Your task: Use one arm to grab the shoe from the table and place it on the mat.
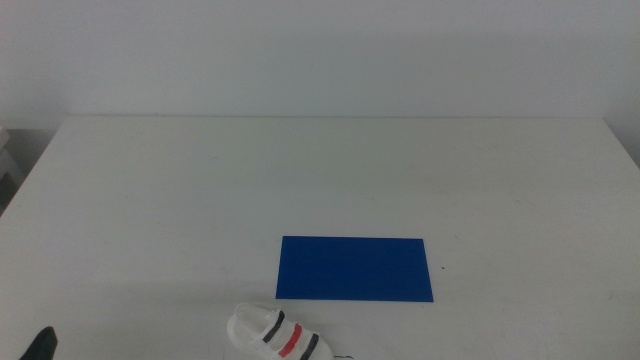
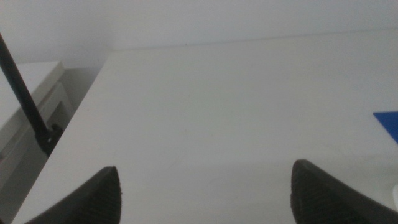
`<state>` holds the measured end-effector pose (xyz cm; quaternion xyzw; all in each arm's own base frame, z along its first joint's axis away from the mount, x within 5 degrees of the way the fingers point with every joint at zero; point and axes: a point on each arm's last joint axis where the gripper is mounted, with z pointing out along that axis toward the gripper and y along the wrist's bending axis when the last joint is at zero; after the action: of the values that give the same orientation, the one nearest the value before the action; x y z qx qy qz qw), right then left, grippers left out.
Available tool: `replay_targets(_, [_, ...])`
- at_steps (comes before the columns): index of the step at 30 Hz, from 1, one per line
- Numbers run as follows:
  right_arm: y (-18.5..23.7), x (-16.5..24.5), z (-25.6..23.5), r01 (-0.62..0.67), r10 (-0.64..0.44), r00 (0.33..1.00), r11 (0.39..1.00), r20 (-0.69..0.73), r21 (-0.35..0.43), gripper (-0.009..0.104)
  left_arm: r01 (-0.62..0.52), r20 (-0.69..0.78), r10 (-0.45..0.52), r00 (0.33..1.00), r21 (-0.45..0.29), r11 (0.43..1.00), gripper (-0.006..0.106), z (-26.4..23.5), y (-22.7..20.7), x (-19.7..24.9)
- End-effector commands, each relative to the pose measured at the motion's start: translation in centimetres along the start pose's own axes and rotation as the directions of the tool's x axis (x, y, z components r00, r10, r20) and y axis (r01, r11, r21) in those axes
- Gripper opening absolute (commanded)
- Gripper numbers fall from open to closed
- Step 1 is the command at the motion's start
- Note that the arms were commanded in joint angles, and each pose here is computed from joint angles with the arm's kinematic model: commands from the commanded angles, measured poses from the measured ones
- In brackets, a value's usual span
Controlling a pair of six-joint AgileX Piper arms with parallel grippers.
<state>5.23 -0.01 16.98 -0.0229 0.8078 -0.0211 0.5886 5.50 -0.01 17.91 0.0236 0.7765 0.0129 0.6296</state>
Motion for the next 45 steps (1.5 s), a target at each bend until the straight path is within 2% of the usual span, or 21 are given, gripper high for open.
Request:
replay_targets(1, [-0.1,-1.1,-0.4,0.02,-0.021,0.995,1.0,0.093,0.01,0.094,-0.002,0.083,0.001,0.997,0.006,1.0,0.094,-0.2,0.1,-2.7])
replay_targets(5, [-0.1,-1.1,-0.4,0.02,-0.021,0.995,1.0,0.093,0.01,0.094,-0.089,0.026,0.089,0.996,0.01,0.996,0.094,0.2,0.2,-7.4])
replay_targets(8, [-0.1,-1.1,-0.4,0.02,-0.021,0.995,1.0,0.093,0.01,0.094,-0.162,-0.058,0.166,0.984,0.064,0.985,0.094,0.7,0.1,-11.6])
replay_targets(14, [-0.1,-1.1,-0.4,0.02,-0.021,0.995,1.0,0.093,0.01,0.094,-0.244,-0.286,0.323,0.902,0.279,0.929,0.094,1.8,-1.5,-19.3])
replay_targets(18, [-0.1,-1.1,-0.4,0.02,-0.021,0.995,1.0,0.093,0.01,0.094,-0.273,-0.408,0.453,0.793,0.426,0.862,0.094,3.4,-3.6,-22.4])
replay_targets(24, [-0.1,-1.1,-0.4,0.02,-0.021,0.995,1.0,0.093,0.01,0.094,-0.392,-0.42,0.715,0.558,0.626,0.674,0.094,6.6,-7.3,-23.6])
replay_targets(31, [-0.1,-1.1,-0.4,0.02,-0.021,0.995,1.0,0.093,0.01,0.094,-0.459,-0.214,0.926,0.31,0.82,0.343,0.094,9.8,-12.3,-21.6])
replay_targets(36, [-0.1,-1.1,-0.4,0.02,-0.021,0.995,1.0,0.093,0.01,0.094,-0.407,-0.147,0.973,0.18,0.889,0.21,0.094,11.4,-15.5,-18.9])
replay_targets(41, [-0.1,-1.1,-0.4,0.02,-0.021,0.995,1.0,0.093,0.01,0.094,-0.391,0.065,0.997,0.041,0.92,-0.044,0.094,12.5,-18.1,-16.7])
replay_targets(45, [-0.1,-1.1,-0.4,0.02,-0.021,0.995,1.0,0.093,0.01,0.094,-0.352,0.121,0.993,0.004,0.929,-0.112,0.093,13.3,-19.2,-15.4])
